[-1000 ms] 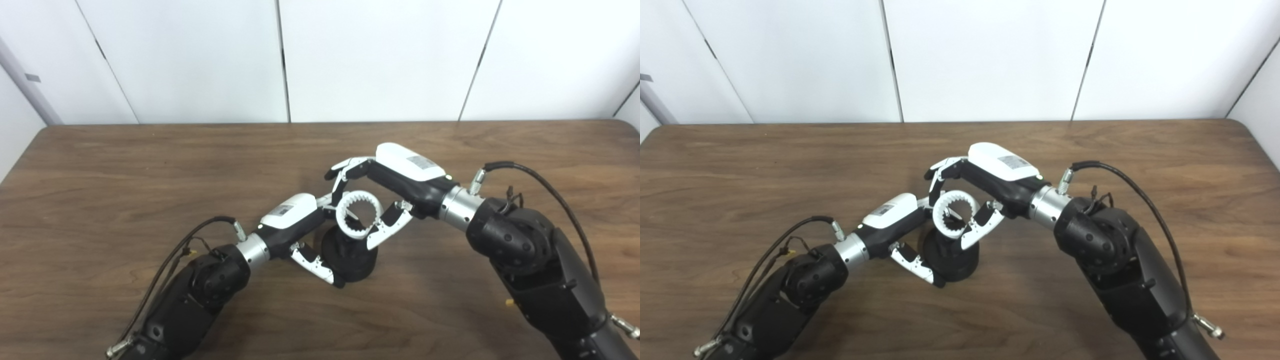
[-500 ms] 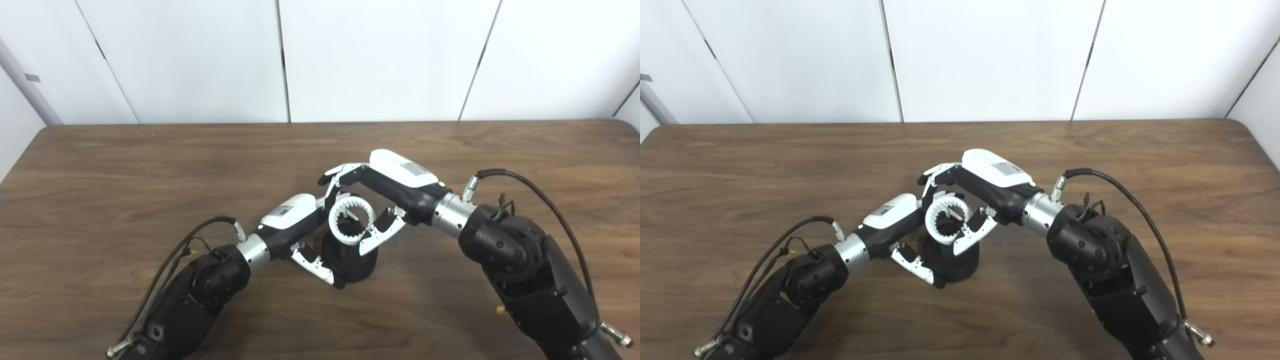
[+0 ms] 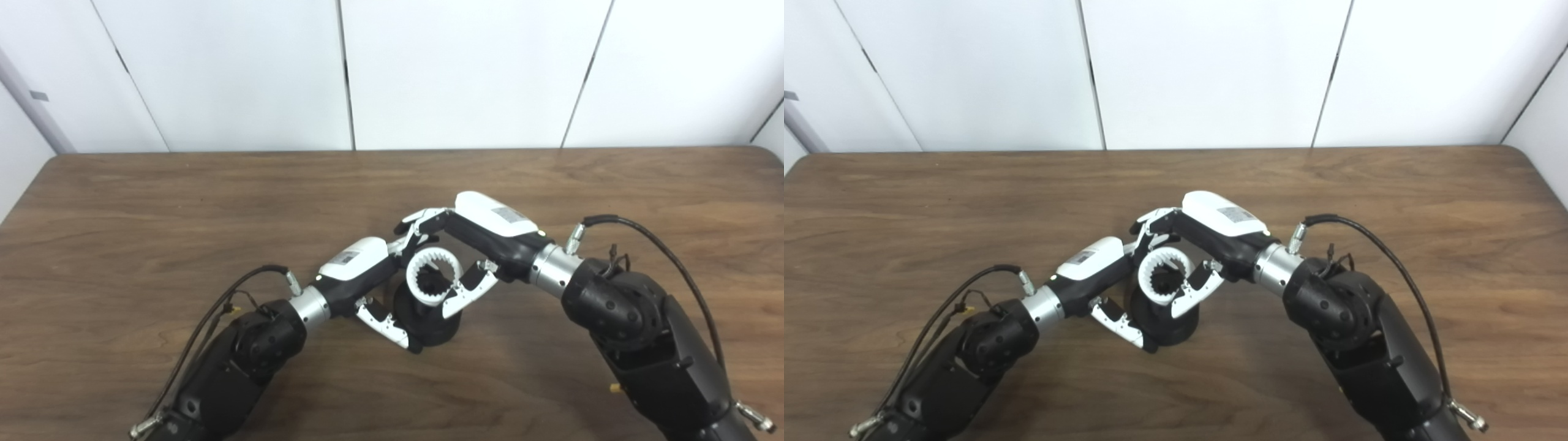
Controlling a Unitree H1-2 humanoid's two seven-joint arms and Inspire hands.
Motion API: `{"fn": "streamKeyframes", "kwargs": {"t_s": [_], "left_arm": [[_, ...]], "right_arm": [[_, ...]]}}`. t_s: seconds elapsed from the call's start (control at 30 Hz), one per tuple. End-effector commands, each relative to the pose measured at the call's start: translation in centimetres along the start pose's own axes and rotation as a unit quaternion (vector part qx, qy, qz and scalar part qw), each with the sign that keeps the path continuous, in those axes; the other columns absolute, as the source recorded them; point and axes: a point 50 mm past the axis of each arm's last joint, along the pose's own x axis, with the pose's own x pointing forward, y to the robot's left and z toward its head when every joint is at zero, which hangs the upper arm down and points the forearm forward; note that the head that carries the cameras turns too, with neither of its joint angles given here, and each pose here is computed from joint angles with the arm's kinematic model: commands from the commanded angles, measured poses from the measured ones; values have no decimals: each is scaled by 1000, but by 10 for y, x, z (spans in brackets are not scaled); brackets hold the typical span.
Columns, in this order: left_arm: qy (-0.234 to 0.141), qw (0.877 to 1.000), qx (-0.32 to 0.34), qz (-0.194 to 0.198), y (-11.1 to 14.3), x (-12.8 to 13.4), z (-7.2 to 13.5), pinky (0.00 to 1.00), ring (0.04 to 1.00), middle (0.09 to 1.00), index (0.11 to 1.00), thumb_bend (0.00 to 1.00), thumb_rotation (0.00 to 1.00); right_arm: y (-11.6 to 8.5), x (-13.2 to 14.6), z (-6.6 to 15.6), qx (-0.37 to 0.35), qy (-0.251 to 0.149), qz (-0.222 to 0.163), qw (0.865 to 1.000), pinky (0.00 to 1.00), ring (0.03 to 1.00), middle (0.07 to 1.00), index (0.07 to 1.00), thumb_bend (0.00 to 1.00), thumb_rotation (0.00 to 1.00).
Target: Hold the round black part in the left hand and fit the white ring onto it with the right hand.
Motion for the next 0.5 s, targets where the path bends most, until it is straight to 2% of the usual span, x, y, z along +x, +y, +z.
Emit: {"fn": "streamKeyframes", "kwargs": {"t_s": [0.0, 0.47], "left_arm": [[45, 998, -1, -49, -10, -8, -12, 923, 1000, 995, 486, 521, 76], [44, 998, -4, -47, -8, -7, -8, 931, 1000, 993, 486, 521, 75]], "right_arm": [[-10, 2, 5, -13, -20, -24, 999, 767, 804, 801, 482, 517, 145], [-2, 4, -5, -3, -3, -14, 1000, 764, 805, 802, 482, 517, 144]]}}
